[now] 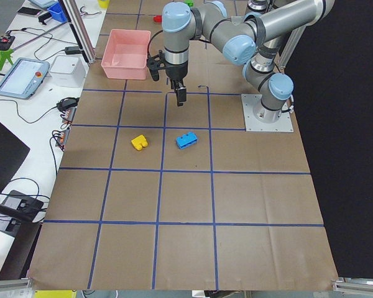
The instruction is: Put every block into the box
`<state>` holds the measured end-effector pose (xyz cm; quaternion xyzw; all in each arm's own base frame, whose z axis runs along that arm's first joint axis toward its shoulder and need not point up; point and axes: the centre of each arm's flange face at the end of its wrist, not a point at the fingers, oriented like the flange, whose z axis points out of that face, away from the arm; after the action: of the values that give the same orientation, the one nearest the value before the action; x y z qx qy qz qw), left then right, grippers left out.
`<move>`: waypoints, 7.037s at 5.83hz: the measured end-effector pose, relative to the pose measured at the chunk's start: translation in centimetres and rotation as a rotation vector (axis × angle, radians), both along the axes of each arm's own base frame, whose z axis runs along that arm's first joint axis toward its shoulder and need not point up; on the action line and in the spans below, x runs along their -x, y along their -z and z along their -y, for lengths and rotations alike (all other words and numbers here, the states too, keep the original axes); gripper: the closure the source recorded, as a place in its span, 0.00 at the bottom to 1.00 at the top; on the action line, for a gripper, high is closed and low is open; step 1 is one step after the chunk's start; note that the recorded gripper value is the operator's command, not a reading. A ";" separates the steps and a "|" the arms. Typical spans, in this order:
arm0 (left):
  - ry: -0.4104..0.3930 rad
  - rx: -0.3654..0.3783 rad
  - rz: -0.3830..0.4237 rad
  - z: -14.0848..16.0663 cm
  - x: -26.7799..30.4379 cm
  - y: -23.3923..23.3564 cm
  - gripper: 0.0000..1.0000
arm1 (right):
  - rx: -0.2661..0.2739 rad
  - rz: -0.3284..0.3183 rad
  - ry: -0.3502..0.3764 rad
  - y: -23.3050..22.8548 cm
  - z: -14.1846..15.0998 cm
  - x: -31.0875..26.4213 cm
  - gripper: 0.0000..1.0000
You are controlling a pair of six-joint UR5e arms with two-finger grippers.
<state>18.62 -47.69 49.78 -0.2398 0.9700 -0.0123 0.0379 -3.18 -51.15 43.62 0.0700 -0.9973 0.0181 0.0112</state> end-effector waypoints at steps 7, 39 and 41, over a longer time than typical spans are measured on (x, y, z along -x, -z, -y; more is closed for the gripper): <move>-0.338 -0.130 -0.097 -0.9 -1.6 18.1 0.01 | 0.088 0.057 0.181 13.8 -5.9 17.0 0.00; 0.359 -0.024 -0.158 26.7 34.3 8.7 0.90 | 0.358 0.567 -0.406 9.5 20.2 -30.5 0.00; 0.346 0.001 -0.168 29.4 38.4 11.0 0.90 | 0.224 0.454 -0.302 8.2 19.2 -25.2 0.00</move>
<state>-19.75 -77.09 38.77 -0.0698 0.9965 0.0009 -0.0459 22.03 -70.32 35.44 0.2102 -0.9444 0.1446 -0.2076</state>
